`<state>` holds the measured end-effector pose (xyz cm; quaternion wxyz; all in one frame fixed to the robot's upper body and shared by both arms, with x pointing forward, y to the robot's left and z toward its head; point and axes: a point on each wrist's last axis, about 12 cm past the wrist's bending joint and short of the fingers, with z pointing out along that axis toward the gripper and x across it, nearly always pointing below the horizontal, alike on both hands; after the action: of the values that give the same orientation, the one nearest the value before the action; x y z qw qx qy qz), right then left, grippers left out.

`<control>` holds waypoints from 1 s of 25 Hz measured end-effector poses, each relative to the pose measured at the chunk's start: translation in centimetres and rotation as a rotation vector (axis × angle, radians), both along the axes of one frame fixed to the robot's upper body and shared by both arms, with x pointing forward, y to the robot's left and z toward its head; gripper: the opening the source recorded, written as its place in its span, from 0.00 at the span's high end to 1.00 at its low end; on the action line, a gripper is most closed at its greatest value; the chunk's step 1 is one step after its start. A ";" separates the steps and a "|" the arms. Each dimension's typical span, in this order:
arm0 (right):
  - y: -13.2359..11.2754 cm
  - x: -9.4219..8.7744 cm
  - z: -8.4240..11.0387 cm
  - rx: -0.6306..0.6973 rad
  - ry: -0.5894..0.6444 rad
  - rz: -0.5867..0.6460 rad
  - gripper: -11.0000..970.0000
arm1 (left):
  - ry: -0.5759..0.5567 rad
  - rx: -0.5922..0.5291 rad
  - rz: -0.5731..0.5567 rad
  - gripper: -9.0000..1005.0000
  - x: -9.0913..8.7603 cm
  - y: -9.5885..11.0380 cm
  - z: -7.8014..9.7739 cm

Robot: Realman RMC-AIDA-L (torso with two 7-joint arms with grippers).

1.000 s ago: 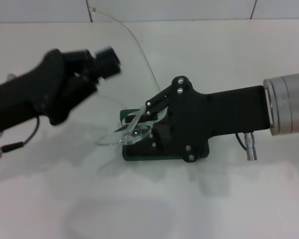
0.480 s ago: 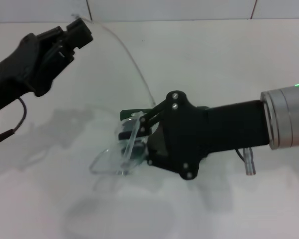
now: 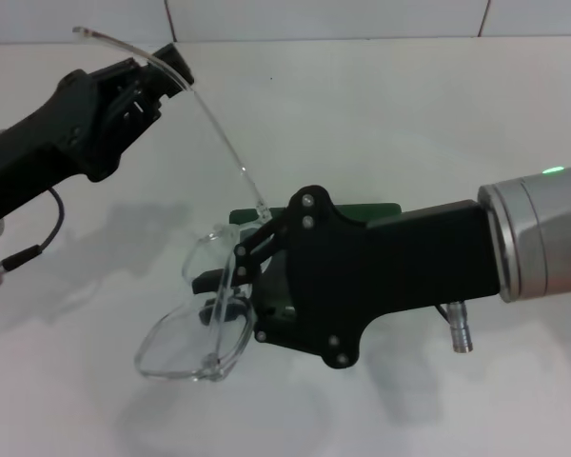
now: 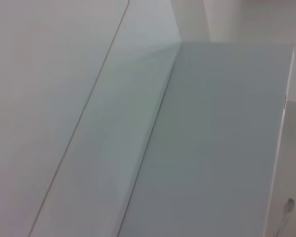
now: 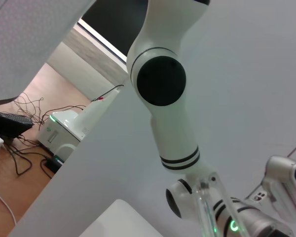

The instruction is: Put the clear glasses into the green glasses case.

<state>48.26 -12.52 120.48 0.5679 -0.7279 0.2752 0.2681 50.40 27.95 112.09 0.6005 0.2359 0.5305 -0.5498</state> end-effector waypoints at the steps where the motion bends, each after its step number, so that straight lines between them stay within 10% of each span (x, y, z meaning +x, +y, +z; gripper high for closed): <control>1: 0.1 0.0 -0.1 -0.001 0.000 0.002 0.87 | 0.000 0.001 -0.008 0.89 0.1 -0.2 0.1; 25: -0.4 1.0 -1.5 0.066 0.022 -0.063 0.87 | -0.036 -0.019 -0.174 0.89 0.1 -2.6 0.6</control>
<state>49.29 -12.94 119.00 0.5964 -0.6970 0.2952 0.2671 50.52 25.32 112.69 0.5621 0.2851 0.4920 -0.6006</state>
